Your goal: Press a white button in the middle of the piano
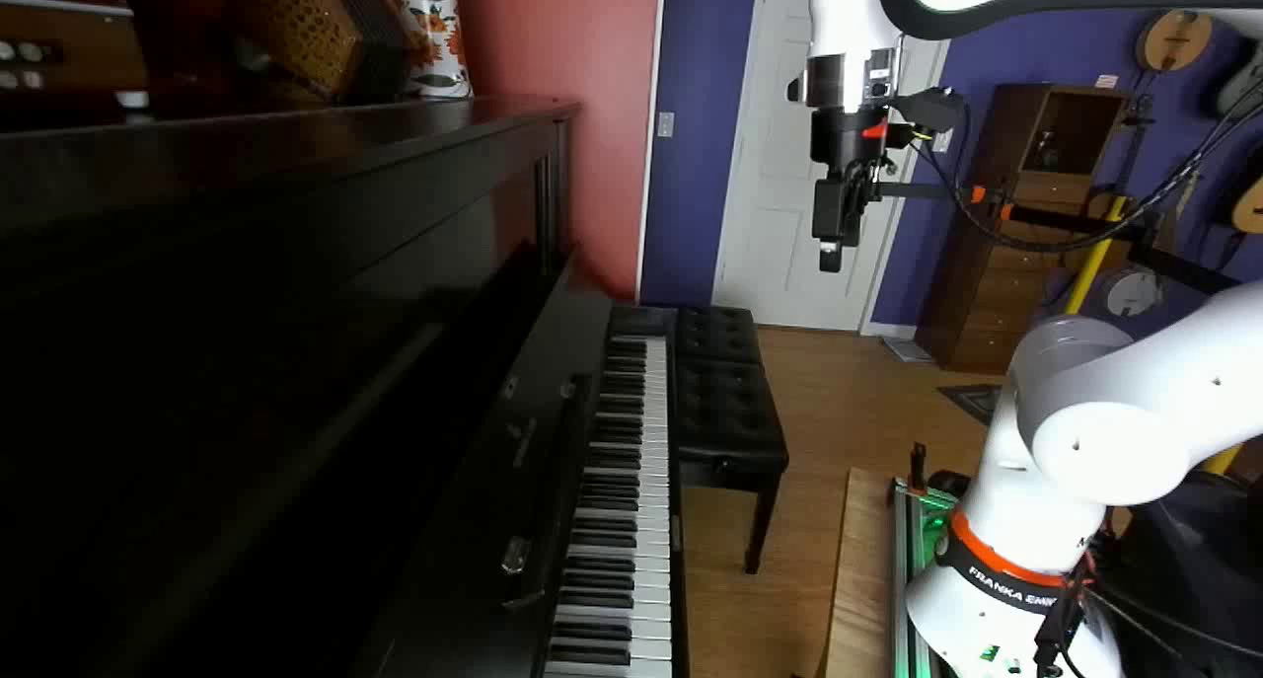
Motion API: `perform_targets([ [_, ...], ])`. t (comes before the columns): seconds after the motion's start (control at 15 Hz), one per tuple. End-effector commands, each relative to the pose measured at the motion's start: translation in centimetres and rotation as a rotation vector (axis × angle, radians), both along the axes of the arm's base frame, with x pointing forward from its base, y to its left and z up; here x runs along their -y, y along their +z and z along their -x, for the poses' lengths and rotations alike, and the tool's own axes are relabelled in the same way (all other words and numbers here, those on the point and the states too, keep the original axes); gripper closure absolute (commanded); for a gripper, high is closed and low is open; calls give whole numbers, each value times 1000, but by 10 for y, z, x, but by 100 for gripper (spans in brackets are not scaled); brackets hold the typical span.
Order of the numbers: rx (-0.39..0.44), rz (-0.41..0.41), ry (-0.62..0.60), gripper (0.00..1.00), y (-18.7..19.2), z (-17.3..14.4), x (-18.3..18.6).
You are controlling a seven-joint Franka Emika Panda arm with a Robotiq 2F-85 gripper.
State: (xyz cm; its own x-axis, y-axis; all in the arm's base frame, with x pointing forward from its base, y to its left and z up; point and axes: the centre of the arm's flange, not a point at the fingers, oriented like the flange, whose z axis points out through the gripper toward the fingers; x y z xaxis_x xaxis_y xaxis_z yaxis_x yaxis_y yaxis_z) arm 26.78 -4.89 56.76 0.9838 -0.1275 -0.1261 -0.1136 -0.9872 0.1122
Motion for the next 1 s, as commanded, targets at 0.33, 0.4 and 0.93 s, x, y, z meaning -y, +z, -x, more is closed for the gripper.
perform_targets([
  [0.33, 0, 0, 0, 0, 0, 0, 0],
  [0.4, -12, -9, 10, 0, -6, -6, 0],
  [0.93, -22, -174, 289, 0, -100, -90, -26],
])
